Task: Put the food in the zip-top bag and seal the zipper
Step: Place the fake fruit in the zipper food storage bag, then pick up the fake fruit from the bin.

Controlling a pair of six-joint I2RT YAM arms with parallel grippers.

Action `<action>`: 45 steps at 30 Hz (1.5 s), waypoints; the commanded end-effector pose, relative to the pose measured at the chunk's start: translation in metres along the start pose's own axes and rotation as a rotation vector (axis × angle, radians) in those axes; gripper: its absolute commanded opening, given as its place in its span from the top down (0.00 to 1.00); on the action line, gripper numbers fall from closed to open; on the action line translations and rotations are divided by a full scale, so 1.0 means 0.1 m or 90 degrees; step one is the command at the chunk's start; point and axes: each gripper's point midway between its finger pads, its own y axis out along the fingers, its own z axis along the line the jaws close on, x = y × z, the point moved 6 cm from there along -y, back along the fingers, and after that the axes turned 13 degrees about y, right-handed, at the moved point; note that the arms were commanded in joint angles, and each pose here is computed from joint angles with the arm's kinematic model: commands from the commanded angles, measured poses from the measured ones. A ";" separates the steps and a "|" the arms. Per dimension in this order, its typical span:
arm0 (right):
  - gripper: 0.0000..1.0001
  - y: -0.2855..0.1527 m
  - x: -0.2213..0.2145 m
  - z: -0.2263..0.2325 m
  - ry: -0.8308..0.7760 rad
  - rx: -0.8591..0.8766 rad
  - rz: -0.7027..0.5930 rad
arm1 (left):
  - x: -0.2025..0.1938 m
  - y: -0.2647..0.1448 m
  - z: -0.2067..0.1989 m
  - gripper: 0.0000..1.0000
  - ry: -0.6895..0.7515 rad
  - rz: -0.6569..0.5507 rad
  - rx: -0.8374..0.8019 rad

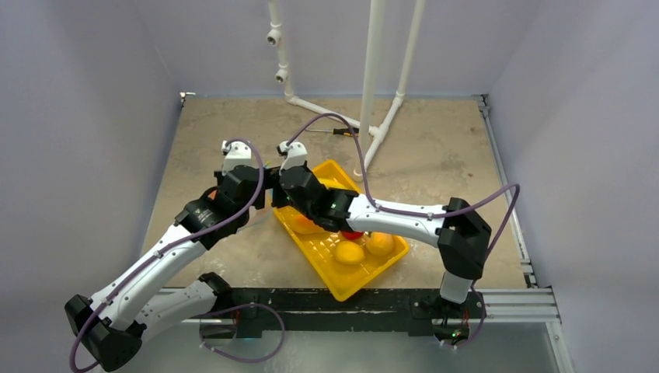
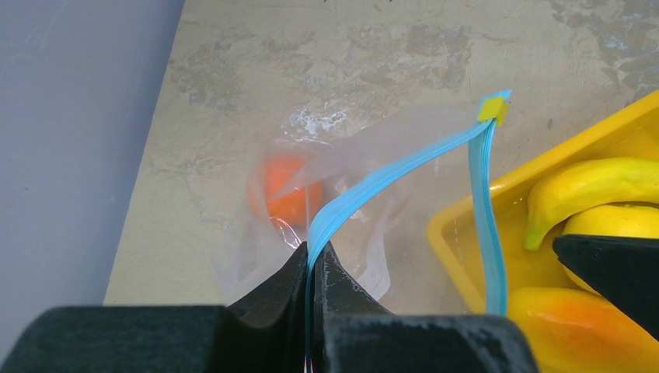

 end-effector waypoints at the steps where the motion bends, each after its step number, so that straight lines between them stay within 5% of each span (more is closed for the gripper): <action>1: 0.08 -0.25 0.31 0.11 0.022 0.012 -0.060 | 0.07 -0.01 -0.02 1.00 -0.020 -0.021 -0.006; 24: 0.09 -0.54 0.04 -0.89 -0.005 -0.209 -0.049 | 0.07 0.01 -0.04 1.00 -0.014 -0.018 -0.008; 45: 0.07 -0.08 -0.11 -1.37 -0.050 -0.327 -0.037 | 0.07 0.01 -0.05 1.00 -0.016 -0.020 -0.016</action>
